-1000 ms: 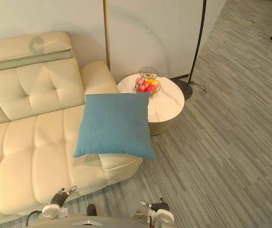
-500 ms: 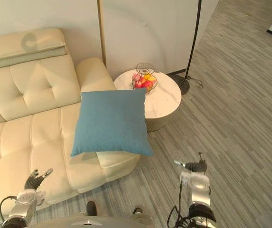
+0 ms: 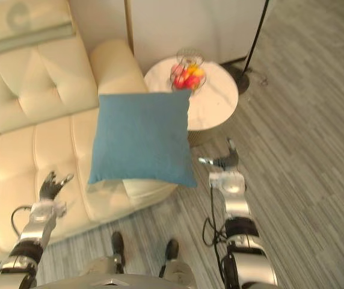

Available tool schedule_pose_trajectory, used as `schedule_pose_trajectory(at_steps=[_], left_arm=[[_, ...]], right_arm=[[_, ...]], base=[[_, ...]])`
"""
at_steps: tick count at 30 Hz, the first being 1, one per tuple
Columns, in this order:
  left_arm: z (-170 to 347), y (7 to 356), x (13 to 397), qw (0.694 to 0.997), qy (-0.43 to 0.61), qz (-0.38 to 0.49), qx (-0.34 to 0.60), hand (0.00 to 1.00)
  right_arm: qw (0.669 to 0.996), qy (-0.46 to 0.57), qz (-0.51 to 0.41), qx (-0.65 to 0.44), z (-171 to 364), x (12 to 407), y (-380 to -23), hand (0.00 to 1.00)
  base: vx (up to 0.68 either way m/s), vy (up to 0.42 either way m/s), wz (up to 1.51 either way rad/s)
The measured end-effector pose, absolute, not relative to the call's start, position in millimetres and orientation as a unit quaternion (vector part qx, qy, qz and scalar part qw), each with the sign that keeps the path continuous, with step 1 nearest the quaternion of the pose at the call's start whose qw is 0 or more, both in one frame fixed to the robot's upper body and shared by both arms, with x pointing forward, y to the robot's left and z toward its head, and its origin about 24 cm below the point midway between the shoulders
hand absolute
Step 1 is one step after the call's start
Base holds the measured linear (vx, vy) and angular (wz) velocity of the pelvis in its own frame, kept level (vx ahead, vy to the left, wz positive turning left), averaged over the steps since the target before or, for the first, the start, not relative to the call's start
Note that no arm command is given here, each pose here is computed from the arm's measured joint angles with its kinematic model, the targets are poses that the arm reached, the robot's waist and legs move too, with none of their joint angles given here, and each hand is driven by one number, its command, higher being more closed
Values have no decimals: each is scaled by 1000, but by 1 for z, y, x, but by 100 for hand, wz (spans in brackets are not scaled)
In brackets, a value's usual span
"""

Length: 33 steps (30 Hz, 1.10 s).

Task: Pick up cushions and gather them together orderly.

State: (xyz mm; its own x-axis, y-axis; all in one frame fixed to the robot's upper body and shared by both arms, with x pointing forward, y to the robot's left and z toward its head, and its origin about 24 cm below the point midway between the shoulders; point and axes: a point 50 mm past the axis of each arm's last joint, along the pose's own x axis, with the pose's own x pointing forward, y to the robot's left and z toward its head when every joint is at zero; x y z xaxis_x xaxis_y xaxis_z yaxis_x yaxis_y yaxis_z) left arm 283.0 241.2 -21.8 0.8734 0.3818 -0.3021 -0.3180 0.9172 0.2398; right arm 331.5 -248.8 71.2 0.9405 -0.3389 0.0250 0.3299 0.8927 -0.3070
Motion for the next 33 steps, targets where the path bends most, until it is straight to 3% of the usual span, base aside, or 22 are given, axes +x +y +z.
schedule_pose_trajectory(at_steps=[7,17,18,19,20,23,33], left_arm=[[62,239,345,978,42,185,83,0],[129,196,388,988,-41,135,65,0],[132,193,390,988,-44,132,64,0],[138,184,393,989,-51,122,65,0],[144,177,396,990,-59,112,67,100],[164,153,402,991,-83,95,51,100],[194,139,407,988,-115,99,39,100]], right_arm=[[971,-118,-163,-126,162,374,-221,0],[973,-174,-136,-64,203,388,-180,0],[974,-175,-136,-56,203,388,-178,100],[974,-179,-134,-43,204,387,-171,100],[973,-187,-130,-36,207,386,-166,100],[971,-210,-110,-16,213,382,-143,100],[960,-259,-106,7,229,368,-139,100]], base=[[-142,40,0],[-83,12,3],[-65,-5,1],[-65,-9,1],[-66,-10,-1],[-54,-19,-8],[17,1,-2]])
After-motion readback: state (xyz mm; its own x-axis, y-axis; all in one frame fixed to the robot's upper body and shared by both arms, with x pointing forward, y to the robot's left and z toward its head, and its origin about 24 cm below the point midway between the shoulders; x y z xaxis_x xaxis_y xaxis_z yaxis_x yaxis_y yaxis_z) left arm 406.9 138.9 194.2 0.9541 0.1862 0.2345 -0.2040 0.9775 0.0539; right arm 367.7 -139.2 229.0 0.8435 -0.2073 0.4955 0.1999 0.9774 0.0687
